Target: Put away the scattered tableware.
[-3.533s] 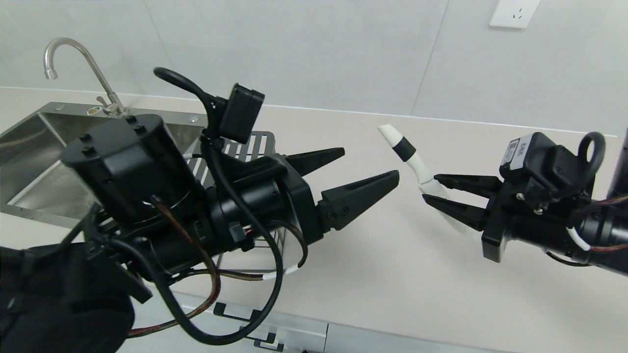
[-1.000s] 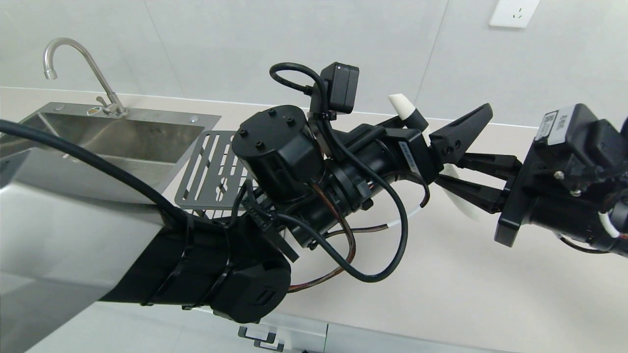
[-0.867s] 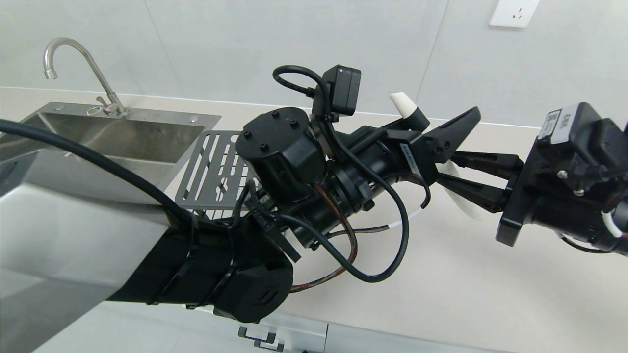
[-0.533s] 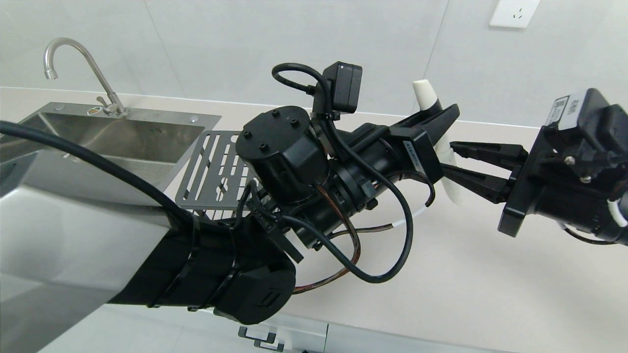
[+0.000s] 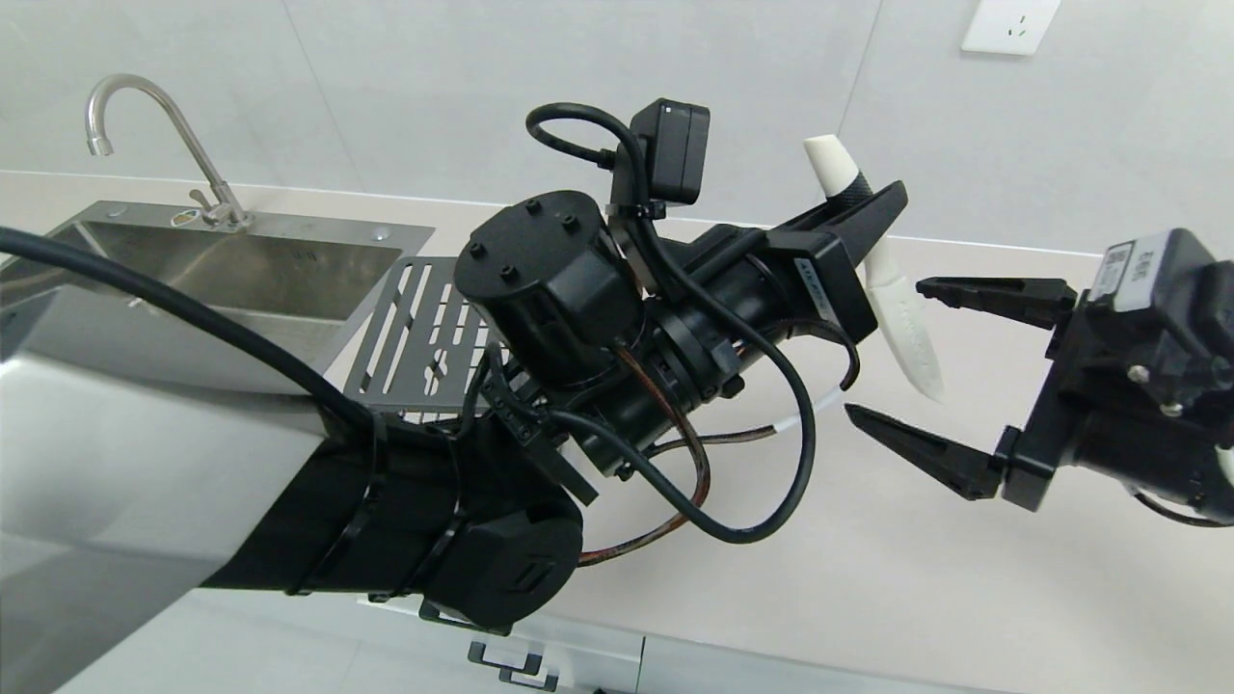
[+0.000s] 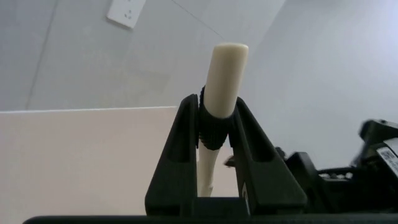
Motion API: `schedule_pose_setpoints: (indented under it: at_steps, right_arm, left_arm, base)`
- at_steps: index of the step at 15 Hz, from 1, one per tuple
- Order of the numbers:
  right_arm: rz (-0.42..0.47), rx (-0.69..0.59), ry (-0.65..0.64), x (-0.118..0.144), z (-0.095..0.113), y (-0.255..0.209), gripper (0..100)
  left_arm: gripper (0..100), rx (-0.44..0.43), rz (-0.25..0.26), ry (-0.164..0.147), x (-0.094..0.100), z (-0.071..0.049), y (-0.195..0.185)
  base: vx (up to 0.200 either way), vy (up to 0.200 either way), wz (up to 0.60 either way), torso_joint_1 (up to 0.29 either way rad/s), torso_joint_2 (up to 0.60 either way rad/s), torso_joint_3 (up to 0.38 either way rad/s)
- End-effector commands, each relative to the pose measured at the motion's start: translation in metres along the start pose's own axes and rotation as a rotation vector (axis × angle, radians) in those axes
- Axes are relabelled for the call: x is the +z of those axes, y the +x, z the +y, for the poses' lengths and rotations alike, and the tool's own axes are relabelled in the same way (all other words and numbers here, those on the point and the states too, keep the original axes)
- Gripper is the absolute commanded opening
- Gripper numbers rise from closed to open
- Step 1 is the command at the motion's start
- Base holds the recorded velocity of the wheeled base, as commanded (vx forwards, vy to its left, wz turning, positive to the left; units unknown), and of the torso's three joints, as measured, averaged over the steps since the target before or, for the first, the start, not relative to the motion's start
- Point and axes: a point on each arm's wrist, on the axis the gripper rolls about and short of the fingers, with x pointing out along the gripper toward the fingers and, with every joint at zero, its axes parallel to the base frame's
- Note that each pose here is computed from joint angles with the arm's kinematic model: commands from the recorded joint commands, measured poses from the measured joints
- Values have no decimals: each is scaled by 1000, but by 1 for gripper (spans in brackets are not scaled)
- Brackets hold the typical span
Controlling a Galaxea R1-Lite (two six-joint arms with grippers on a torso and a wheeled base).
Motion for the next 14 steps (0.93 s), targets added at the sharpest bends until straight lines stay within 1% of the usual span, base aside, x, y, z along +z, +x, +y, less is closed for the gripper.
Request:
schedule_pose_setpoints:
  at_steps: [1, 3, 4, 5, 6, 7, 8, 9, 10, 11, 13, 14]
  right_arm:
    - [-26, -35, -9, 1, 7, -31, 100]
    - [13, -160, -7, -10, 14, -68, 100]
    - [16, -214, -7, -16, 20, -89, 100]
    - [11, -247, -5, -21, 25, -103, 100]
    - [-9, -318, -8, -27, 34, -126, 100]
    - [-34, -387, -18, -28, 39, -142, 100]
    - [-51, -423, -24, -27, 42, -151, 100]
    - [-80, -485, -37, -25, 46, -167, 100]
    - [-118, -584, -55, -23, 55, -187, 100]
    - [-145, -641, -74, -23, 63, -200, 100]
    - [-168, -726, -100, -18, 71, -212, 100]
    - [-182, -813, -114, -17, 79, -220, 100]
  left_arm:
    - [0, 0, -13, 27, 6, -1, -1]
    - [0, 18, -27, 64, 11, -3, -3]
    - [0, 33, -47, 79, 16, -9, -4]
    - [0, 37, -55, 83, 20, -14, -6]
    - [0, 32, -55, 87, 27, -22, -12]
    - [0, 33, -52, 94, 33, -25, -19]
    - [0, 34, -51, 98, 35, -27, -23]
    - [0, 34, -54, 102, 41, -29, -28]
    - [0, 44, -55, 107, 47, -29, -36]
    - [0, 47, -54, 108, 50, -30, -40]
    - [0, 43, -63, 110, 54, -33, -43]
    - [0, 35, -79, 114, 62, -37, -45]
  base:
    - [0, 0, 0, 0, 0, 0]
    - [0, 0, 0, 0, 0, 0]
    - [0, 0, 0, 0, 0, 0]
    - [0, 0, 0, 0, 0, 0]
    - [0, 0, 0, 0, 0, 0]
    - [0, 0, 0, 0, 0, 0]
    - [0, 0, 0, 0, 0, 0]
    - [0, 0, 0, 0, 0, 0]
    - [0, 0, 0, 0, 0, 0]
    - [0, 0, 0, 0, 0, 0]
    - [0, 0, 0, 0, 0, 0]
    - [0, 0, 0, 0, 0, 0]
